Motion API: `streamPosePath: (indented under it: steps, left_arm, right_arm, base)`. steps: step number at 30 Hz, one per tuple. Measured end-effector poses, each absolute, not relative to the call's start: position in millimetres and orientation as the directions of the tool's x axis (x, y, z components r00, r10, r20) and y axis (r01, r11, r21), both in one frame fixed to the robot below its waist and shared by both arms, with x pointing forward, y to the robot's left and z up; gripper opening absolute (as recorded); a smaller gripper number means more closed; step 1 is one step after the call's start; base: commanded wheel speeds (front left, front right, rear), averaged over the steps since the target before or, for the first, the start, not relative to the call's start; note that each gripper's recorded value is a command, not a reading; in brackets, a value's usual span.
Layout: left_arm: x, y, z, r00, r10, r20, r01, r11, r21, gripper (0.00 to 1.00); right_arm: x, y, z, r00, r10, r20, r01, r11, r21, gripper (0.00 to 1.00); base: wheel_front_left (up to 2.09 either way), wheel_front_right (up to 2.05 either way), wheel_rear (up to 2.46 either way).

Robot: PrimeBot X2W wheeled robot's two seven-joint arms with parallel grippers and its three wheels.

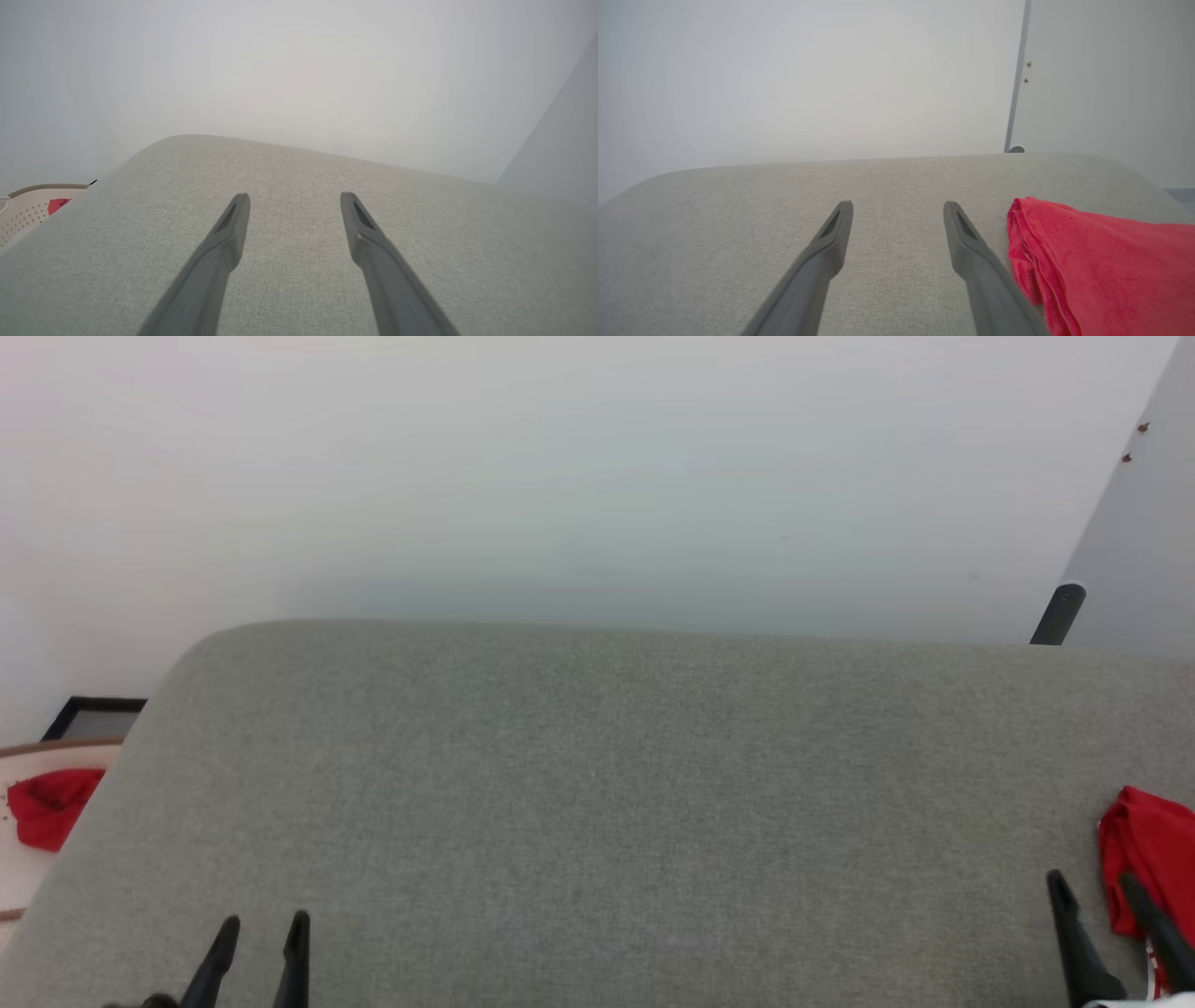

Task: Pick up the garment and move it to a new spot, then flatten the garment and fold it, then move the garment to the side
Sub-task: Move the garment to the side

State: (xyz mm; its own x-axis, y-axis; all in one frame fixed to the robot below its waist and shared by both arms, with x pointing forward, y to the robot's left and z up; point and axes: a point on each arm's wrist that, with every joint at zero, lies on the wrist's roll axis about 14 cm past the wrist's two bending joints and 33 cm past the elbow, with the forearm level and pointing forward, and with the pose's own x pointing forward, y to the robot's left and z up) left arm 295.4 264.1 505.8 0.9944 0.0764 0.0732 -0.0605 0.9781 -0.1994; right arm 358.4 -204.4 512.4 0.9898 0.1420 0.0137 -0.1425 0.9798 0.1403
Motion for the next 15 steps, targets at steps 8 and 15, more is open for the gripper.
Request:
streamPosePath:
  steps: [8, 15]
  left_arm:
    - [285.1, 260.1, 509.1, 0.995, 0.07, 0.077, -0.054, 0.979, -0.197, 1.0]
    - [285.9, 256.5, 511.6, 0.995, 0.062, 0.077, -0.046, 0.98, -0.196, 1.0]
  right_arm:
    - [347.6, -205.9, 528.7, 0.993, 0.115, 0.03, -0.118, 0.983, 0.143, 1.0]
    - [346.1, -201.0, 533.0, 0.992, 0.121, 0.031, -0.124, 0.983, 0.136, 1.0]
  base:
    - [0.0, 0.0, 0.0]
    - [0.0, 0.0, 0.0]
